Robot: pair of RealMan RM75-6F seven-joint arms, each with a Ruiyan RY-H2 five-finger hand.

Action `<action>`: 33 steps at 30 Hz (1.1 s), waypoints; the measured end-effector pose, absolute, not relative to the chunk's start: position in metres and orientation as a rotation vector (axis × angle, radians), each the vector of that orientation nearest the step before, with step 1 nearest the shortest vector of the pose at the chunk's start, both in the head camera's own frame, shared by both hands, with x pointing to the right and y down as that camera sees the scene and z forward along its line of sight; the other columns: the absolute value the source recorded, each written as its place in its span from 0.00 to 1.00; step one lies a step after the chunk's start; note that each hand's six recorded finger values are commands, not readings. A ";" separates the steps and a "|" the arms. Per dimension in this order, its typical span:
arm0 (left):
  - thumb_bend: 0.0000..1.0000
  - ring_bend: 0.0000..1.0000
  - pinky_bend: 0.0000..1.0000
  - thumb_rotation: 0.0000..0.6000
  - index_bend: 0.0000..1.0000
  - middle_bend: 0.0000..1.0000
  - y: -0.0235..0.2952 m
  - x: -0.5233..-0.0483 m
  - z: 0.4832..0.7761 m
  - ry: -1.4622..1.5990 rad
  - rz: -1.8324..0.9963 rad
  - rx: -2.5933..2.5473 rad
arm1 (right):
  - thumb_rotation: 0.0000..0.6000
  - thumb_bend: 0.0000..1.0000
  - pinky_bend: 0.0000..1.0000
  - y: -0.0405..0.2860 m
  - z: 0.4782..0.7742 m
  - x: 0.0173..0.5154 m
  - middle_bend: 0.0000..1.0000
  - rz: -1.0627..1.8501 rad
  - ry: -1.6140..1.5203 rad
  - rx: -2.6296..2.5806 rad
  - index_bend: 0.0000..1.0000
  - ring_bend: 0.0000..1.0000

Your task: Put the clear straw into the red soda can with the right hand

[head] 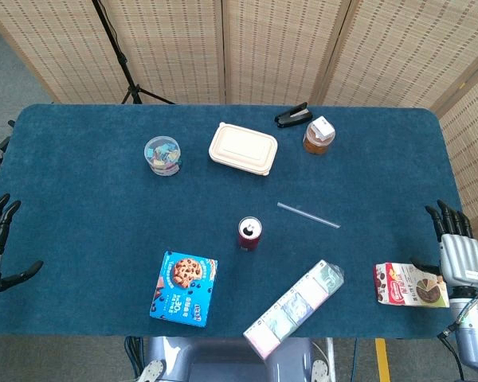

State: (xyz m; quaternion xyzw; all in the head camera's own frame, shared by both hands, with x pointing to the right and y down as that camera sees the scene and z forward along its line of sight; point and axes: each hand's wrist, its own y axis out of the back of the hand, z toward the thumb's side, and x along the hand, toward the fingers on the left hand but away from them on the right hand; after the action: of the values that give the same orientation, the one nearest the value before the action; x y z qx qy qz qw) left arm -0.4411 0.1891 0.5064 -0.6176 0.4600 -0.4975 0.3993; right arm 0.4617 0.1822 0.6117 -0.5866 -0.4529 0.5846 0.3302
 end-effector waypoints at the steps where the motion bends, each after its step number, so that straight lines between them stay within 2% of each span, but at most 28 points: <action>1: 0.09 0.00 0.00 1.00 0.00 0.00 0.189 -0.441 0.507 1.158 -1.265 -1.565 | 1.00 0.00 0.00 0.182 0.612 0.461 0.00 1.526 -1.185 -1.534 0.12 0.00; 8: 0.09 0.00 0.00 1.00 0.00 0.00 0.191 -0.441 0.511 1.146 -1.283 -1.591 | 1.00 0.00 0.00 0.174 0.613 0.447 0.00 1.477 -1.188 -1.564 0.13 0.00; 13: 0.09 0.00 0.00 1.00 0.00 0.00 0.187 -0.443 0.514 1.151 -1.308 -1.597 | 1.00 0.00 0.00 0.148 0.611 0.418 0.00 1.387 -1.160 -1.603 0.18 0.00; 18: 0.09 0.00 0.00 1.00 0.00 0.00 0.184 -0.446 0.514 1.167 -1.315 -1.599 | 1.00 0.00 0.00 0.119 0.615 0.380 0.00 1.318 -1.138 -1.702 0.27 0.00; 25: 0.09 0.00 0.00 1.00 0.00 0.00 0.182 -0.447 0.515 1.168 -1.325 -1.607 | 1.00 0.00 0.00 0.083 0.634 0.337 0.00 1.354 -1.189 -1.837 0.36 0.00; 33: 0.09 0.00 0.00 1.00 0.00 0.00 0.181 -0.447 0.516 1.166 -1.327 -1.618 | 1.00 0.00 0.00 0.059 0.664 0.285 0.00 1.435 -1.283 -1.985 0.38 0.00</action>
State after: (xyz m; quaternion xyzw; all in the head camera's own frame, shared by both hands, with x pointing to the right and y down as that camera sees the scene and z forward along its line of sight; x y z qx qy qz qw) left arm -0.4465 0.1811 0.5160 -0.6291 0.4534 -0.5158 0.3642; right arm 0.2850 0.0587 0.6641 -0.7053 -0.4557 0.5098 0.1871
